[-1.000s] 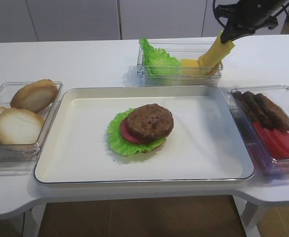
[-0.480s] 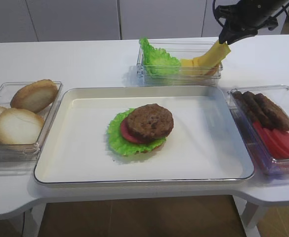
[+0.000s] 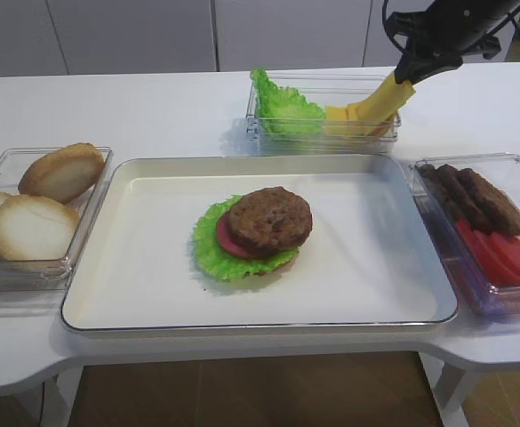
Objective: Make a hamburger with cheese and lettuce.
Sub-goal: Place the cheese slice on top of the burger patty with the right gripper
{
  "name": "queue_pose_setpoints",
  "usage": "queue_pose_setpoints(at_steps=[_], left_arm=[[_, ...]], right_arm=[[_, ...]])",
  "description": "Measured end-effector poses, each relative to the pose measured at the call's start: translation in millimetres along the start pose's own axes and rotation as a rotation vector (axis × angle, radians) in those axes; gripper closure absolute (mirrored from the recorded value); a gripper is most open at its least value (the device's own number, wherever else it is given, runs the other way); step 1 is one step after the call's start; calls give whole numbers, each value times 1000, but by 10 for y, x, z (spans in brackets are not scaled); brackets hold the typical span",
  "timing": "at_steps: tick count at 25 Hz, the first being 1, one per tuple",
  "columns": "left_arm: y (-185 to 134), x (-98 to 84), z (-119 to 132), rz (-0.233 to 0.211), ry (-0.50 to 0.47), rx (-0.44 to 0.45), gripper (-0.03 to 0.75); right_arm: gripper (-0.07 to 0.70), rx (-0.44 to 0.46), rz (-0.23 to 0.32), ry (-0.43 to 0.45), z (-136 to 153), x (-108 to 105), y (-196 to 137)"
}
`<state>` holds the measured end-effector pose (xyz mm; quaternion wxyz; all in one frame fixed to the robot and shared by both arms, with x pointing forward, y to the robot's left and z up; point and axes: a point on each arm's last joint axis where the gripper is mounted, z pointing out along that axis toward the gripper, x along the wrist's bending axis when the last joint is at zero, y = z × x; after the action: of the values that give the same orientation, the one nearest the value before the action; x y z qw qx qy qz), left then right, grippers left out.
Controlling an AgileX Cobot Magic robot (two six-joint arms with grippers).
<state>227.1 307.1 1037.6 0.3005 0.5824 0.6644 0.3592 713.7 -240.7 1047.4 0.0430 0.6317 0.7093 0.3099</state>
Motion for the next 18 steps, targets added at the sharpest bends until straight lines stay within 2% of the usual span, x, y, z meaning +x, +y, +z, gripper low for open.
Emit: queue_pose_setpoints(at_steps=[6,18], left_arm=[[0,0,0,0,0,0,300],[0,0,0,0,0,0,300]], right_arm=[[589,4,0,1,0,1,-4],[602,-5,5,15,-61,38,7]])
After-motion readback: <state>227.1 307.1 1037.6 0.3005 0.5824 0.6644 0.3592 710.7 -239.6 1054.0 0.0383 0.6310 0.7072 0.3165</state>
